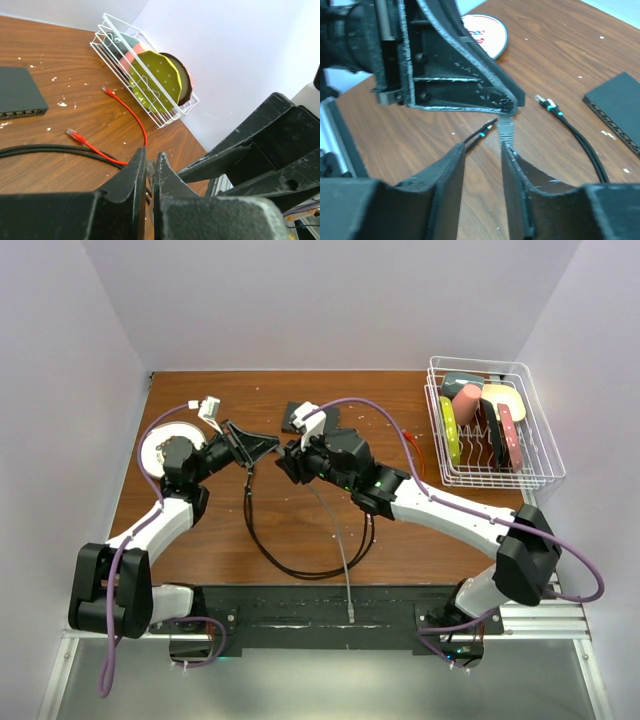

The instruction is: Insert the plug into the switch port

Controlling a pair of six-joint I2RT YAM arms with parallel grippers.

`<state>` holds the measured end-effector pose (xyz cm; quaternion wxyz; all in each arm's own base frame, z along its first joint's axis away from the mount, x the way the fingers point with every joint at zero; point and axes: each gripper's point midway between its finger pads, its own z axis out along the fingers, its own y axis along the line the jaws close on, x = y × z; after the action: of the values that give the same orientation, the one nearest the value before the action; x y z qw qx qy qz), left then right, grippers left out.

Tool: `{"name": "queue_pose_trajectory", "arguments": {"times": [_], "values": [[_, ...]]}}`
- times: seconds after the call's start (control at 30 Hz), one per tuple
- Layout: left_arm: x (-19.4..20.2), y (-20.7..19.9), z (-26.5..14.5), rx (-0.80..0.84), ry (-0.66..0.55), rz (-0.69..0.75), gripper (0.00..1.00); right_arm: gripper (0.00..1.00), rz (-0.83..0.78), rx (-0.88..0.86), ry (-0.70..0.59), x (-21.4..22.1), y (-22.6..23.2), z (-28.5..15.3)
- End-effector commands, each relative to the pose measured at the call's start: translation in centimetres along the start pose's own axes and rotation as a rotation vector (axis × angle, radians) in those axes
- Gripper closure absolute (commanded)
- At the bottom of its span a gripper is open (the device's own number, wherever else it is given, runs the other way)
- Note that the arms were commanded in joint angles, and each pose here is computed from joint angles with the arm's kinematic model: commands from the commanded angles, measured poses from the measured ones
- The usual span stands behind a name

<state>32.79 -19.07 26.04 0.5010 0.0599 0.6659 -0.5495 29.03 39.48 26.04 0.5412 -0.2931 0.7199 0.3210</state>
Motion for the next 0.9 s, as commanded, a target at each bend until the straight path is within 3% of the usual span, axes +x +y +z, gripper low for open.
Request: {"name": "queue_pose_trajectory", "arguments": {"times": [0.0,0.7,0.83,0.87], "values": [[-1.7,-1.1,0.2,0.007,-0.033,0.064,1.0,0.64,-0.022,0.069,-0.039,-2.0,-0.9,0.9],[-1.7,-1.7,0.1,0.032,-0.033,0.066,1.0,0.69,0.004,0.119,-0.046,-1.4,-1.6,2.1],[-1.8,-1.9,0.1,0.039,-0.032,0.07,1.0,0.74,0.008,0.132,-0.042,-1.2,-1.8,2.5],[-1.7,-1.9,0.1,0.039,-0.031,0.069,1.0,0.81,0.017,0.139,-0.045,-1.3,-1.9,2.5]]}}
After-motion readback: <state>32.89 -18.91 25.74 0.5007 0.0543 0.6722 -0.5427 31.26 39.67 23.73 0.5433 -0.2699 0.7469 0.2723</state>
